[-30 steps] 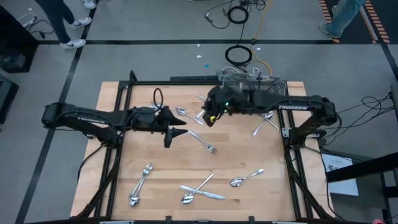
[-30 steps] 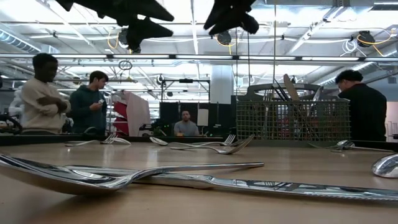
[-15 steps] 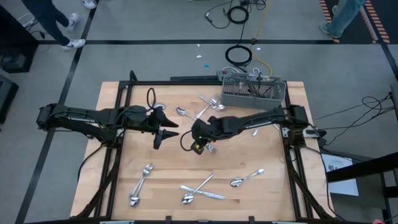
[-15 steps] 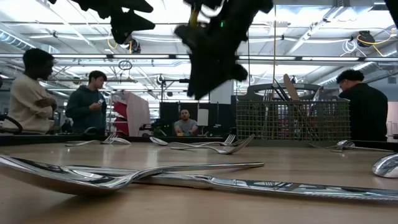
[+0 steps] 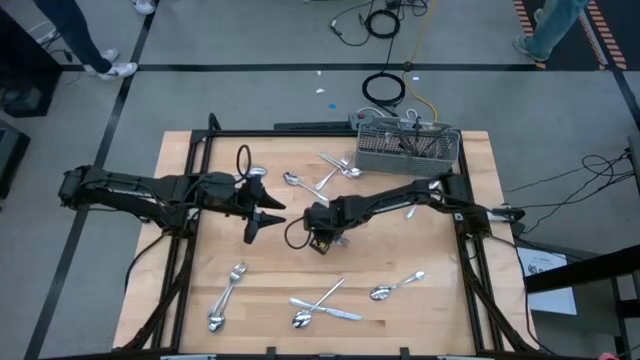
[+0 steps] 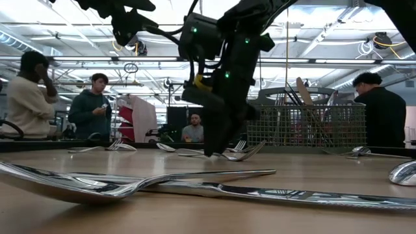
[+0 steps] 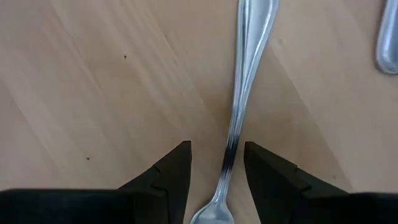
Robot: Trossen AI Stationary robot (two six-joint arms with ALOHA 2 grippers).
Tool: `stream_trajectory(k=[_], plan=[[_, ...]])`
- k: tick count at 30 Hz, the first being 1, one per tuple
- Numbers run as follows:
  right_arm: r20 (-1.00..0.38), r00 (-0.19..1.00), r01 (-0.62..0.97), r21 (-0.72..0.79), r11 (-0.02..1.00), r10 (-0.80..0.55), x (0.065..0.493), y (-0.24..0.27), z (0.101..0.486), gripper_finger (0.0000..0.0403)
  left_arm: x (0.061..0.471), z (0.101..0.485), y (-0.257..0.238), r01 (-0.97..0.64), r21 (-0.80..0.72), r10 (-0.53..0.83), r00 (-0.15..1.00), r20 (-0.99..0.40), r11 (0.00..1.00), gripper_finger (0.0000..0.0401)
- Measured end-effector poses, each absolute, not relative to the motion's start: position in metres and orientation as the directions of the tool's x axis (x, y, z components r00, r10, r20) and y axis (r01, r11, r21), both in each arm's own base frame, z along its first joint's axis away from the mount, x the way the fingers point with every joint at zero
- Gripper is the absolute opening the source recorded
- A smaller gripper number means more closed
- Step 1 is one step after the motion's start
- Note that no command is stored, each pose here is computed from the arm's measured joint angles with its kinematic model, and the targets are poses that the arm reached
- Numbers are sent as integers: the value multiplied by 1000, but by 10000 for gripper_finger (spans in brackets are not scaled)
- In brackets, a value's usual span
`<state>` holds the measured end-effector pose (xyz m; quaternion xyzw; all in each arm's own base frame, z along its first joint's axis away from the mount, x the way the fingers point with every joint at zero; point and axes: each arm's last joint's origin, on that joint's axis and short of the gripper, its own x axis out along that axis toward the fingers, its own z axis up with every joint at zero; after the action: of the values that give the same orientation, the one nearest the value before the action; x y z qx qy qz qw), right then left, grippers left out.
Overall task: Sort silverware
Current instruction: Put the silver fork into the gray utensil holder
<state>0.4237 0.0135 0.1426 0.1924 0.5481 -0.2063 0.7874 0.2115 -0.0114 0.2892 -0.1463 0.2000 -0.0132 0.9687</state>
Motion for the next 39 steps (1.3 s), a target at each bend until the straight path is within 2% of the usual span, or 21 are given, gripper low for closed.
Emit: stream_trajectory(k=[11, 15, 23, 29, 39], plan=[[-947, 297, 532, 62, 845, -118, 424, 16, 138, 127, 211, 289, -11, -36, -295, -84, 920, -384, 955, 192], [-953, 278, 535, 49, 844, -120, 420, 16, 134, 97, 211, 289, -11, -36, -295, -84, 920, -384, 955, 192], [-964, 243, 549, 44, 835, -109, 411, 16, 123, 9, 211, 289, -11, -43, -293, -77, 920, -384, 955, 192], [-965, 243, 554, 53, 831, -101, 410, 16, 125, 7, 212, 289, -11, -49, -290, -69, 921, -384, 956, 192], [-967, 246, 551, 79, 831, -71, 400, 17, 150, 2, 212, 289, -11, -50, -289, -68, 921, -384, 956, 192]])
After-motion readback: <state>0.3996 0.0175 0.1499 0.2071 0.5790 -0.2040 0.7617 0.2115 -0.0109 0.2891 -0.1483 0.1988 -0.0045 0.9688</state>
